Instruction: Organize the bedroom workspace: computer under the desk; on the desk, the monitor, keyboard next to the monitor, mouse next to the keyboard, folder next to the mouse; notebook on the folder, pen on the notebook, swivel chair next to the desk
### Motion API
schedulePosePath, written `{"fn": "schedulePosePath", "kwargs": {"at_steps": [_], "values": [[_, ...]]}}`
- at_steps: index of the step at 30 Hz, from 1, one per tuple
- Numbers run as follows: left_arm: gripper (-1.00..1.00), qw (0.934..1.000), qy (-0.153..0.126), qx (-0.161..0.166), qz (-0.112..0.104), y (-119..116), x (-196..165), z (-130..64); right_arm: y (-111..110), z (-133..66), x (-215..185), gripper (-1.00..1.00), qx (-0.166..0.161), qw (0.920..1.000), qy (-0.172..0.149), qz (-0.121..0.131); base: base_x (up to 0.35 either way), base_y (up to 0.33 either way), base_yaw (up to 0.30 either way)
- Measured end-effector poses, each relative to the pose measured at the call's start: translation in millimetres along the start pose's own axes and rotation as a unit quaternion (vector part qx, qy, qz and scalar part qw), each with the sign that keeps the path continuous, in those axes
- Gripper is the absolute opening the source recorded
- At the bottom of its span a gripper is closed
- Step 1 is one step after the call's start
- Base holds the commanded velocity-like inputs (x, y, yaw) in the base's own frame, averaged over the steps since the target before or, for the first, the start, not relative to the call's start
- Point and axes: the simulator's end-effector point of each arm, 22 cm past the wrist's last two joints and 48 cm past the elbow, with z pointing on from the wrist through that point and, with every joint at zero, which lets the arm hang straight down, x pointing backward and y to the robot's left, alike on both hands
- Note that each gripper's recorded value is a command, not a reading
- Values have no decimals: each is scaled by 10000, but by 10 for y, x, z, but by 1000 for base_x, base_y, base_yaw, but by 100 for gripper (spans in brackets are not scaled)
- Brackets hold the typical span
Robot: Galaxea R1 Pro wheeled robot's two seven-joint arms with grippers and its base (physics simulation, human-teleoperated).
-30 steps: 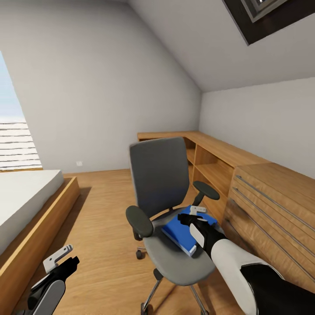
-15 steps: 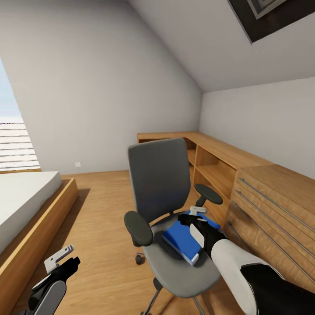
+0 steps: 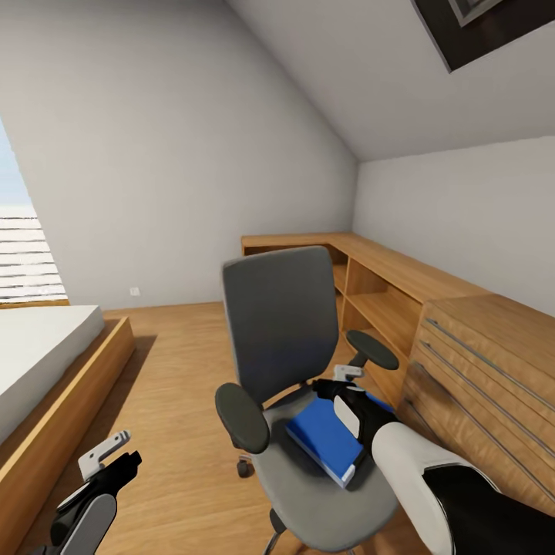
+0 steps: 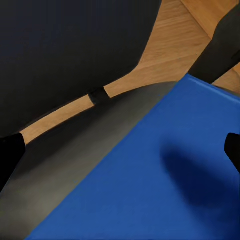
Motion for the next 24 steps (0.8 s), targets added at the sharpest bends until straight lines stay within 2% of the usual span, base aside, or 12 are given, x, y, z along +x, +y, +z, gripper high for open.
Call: {"fn": "schedulePosePath", "kwargs": {"at_steps": [3, 4, 10, 13, 24], "values": [[100, 9999, -93, 102, -66, -66, -89, -59, 48, -4, 24, 100, -27, 9998, 33, -188, 7, 0, 0], [100, 9998, -111, 125, -82, -79, -109, -73, 75, -7, 32, 100, -38, 9993, 39, -358, 3, 0, 0], [100, 9998, -128, 147, -96, -92, -127, -85, 141, -14, 44, 100, -70, 9970, 26, -764, 1, 0, 0], [100, 9998, -130, 150, -99, -81, -95, -65, 145, 2, 93, 100, -74, 9965, 29, -838, 0, 0, 0], [100, 9998, -122, 155, -99, -15, 104, 59, 116, 93, 318, 100, -75, 9963, 30, -859, 0, 0, 0]]}}
